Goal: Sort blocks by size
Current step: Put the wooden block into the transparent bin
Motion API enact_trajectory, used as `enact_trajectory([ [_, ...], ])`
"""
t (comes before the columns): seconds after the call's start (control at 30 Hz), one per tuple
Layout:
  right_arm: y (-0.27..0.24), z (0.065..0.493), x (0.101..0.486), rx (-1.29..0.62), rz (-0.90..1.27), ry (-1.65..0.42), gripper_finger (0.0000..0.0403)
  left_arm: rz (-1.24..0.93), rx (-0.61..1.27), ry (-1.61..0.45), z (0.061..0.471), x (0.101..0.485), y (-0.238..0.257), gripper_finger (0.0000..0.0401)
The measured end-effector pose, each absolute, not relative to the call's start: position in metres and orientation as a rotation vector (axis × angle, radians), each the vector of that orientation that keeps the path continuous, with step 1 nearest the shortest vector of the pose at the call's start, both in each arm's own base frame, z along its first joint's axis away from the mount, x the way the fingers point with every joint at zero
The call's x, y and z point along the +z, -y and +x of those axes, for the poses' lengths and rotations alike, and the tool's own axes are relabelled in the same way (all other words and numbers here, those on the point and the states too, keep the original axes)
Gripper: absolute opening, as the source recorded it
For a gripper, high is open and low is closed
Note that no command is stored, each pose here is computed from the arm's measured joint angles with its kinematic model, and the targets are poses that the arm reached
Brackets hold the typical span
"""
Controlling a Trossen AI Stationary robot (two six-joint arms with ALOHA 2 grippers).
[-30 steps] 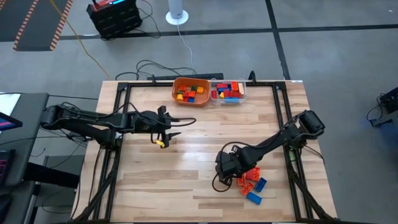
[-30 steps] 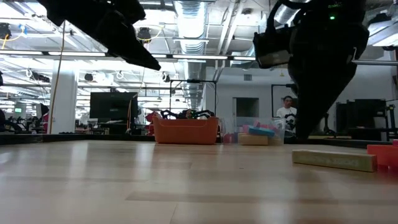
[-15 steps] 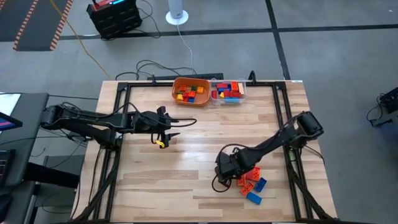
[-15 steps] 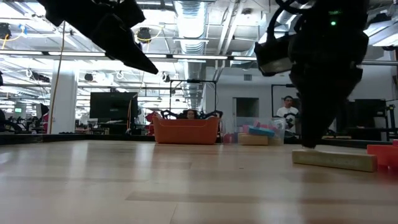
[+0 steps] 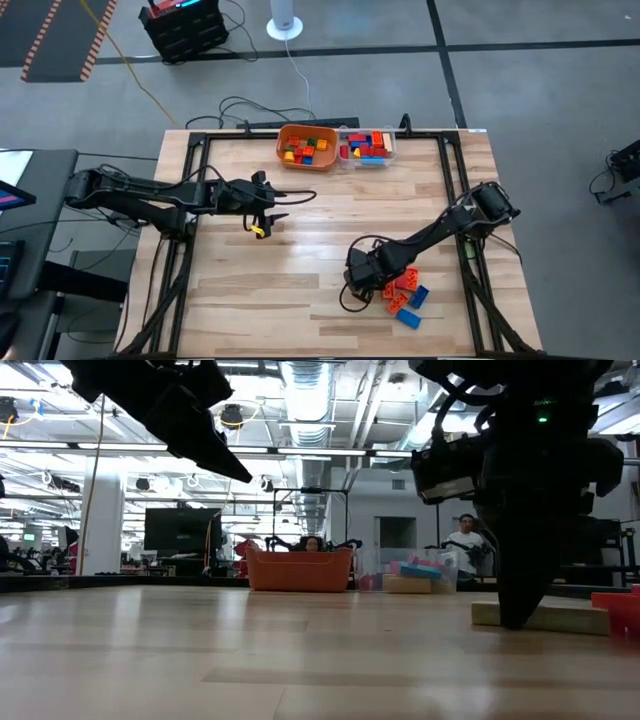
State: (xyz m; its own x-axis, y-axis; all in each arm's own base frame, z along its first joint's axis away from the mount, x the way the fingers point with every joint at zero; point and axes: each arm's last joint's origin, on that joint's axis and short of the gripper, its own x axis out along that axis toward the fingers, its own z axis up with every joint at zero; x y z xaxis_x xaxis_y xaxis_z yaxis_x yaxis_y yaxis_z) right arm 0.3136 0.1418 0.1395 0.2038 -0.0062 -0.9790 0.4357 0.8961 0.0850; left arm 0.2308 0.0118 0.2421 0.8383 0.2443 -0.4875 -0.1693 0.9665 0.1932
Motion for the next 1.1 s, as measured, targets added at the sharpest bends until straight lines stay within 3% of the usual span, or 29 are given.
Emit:
enact_trajectory([
  [0.2,-0.141,0.313,0.14,-0.295,0.358,-1.355,0.0129,0.143,0.221,-0.533,0.231,0.242,-0.012,0.0253],
  [0.4,-0.123,0.311,0.154,-0.341,0.184,-1.389,0.0127,0.21,0.225,-0.498,0.232,0.247,-0.012,0.0253],
  [0.67,-0.064,0.317,0.204,-0.389,0.041,-1.22,0.0138,0.231,0.177,-0.449,0.228,0.254,0.001,0.0253],
  [1.1,0.096,0.33,0.223,-0.555,-0.143,-1.074,0.0137,0.125,0.105,-0.441,0.224,0.254,0.023,0.0253],
])
